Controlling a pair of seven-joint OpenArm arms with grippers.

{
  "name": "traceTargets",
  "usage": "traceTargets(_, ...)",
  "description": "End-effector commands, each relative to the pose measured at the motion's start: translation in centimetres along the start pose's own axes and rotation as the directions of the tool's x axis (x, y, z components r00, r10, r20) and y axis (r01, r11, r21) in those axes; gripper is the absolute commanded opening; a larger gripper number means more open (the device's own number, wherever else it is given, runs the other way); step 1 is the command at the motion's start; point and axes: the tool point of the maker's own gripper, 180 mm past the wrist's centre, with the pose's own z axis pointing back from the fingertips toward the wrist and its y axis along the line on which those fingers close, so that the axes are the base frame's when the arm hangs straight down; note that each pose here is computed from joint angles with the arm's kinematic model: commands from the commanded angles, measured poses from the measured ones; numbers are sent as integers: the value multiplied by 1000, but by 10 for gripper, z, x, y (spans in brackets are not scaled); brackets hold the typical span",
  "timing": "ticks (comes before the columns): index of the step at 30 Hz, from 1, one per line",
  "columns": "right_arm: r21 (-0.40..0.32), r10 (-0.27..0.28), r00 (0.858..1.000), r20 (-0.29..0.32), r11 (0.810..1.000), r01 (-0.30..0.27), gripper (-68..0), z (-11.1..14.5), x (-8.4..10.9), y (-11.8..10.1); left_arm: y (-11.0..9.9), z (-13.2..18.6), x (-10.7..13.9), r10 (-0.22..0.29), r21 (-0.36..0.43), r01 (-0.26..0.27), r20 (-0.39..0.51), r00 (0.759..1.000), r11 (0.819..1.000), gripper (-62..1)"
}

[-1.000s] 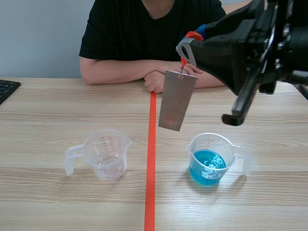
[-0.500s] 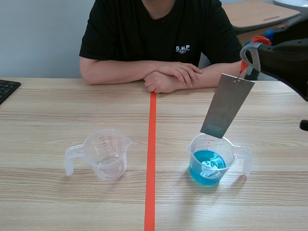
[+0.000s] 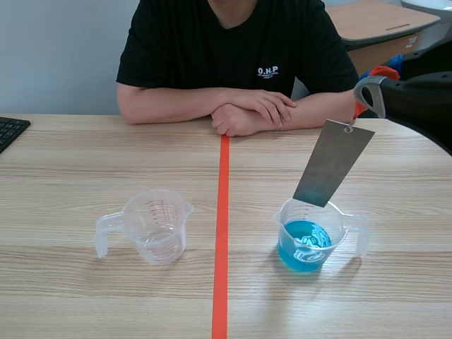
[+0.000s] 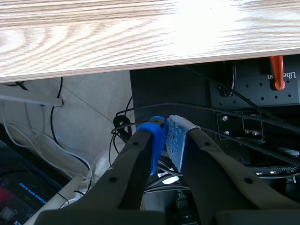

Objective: Do the redox reaction experiment.
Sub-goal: 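Move the plate over the blue solution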

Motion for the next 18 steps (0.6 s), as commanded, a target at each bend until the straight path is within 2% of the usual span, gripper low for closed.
traceTargets(1,19,12,999,33,1000,-12,-658,0,10,4,0,2,1,2,-1,-2,8,1000,1000,-560)
traceTargets(18,19,11,999,32,1000,-12,-658,0,10,4,1,2,2,-7,-3,7,7,1000,1000,-560)
